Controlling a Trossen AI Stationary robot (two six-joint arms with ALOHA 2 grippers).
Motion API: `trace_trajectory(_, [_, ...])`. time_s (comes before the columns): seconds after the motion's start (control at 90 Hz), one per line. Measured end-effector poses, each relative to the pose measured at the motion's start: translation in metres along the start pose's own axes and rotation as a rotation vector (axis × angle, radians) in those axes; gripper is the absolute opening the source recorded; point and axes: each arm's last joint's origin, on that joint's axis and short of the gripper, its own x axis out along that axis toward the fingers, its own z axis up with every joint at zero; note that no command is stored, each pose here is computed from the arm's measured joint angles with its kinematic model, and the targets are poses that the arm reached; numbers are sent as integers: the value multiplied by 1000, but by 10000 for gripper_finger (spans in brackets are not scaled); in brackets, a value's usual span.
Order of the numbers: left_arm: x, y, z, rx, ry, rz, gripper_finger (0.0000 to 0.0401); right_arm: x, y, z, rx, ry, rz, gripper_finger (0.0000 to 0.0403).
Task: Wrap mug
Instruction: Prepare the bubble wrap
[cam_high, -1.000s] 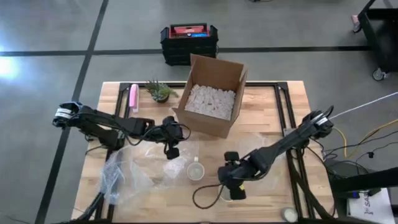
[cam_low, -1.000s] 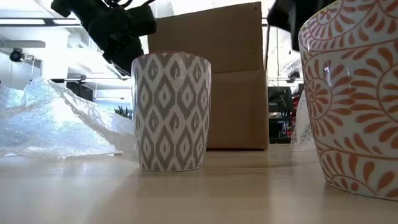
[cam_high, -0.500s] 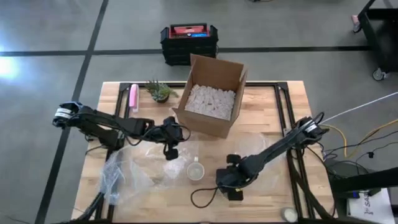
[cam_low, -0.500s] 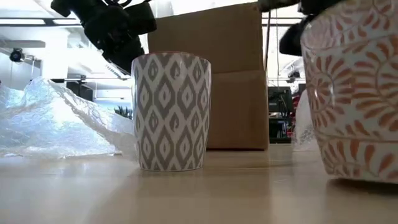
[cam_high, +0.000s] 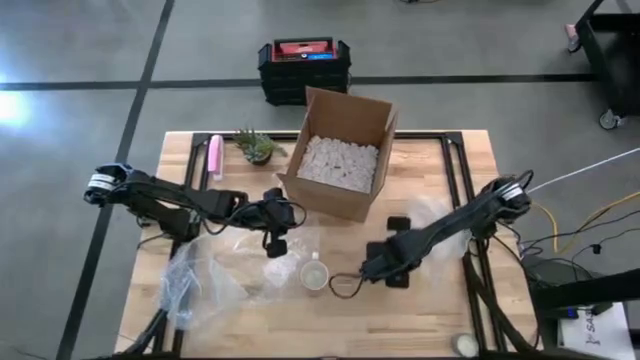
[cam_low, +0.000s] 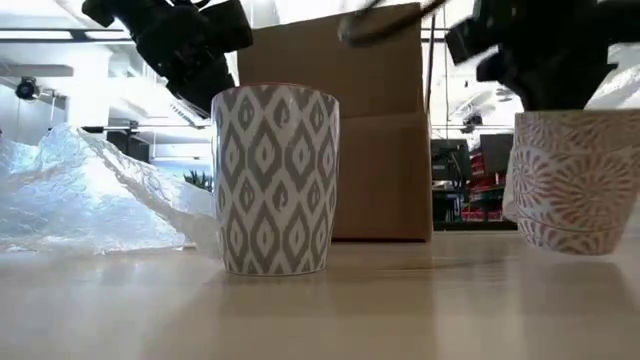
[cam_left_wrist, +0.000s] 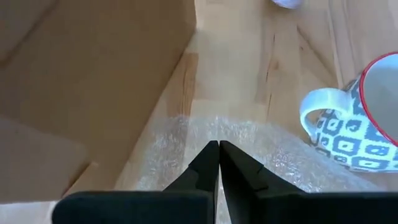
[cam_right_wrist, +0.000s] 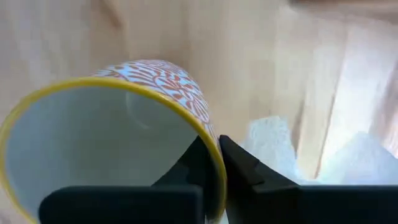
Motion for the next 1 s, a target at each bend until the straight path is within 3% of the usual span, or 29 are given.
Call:
trace_trajectory(0.333, [0,0,0,-1,-5,-1,0,29,-83,-38,275,-12,35,2])
trace_trajectory(0.644, [0,0,0,-1,-5,0,0,47,-103,-47,368,-22,78,66])
trace_trajectory(0.778, [0,0,1,13,-5,0,0,34,-105,-43,371,-45,94,107])
trace_trajectory(1.0, [0,0,1,16,-8,-1,0,-15,-117,-41,378,-65,131,162])
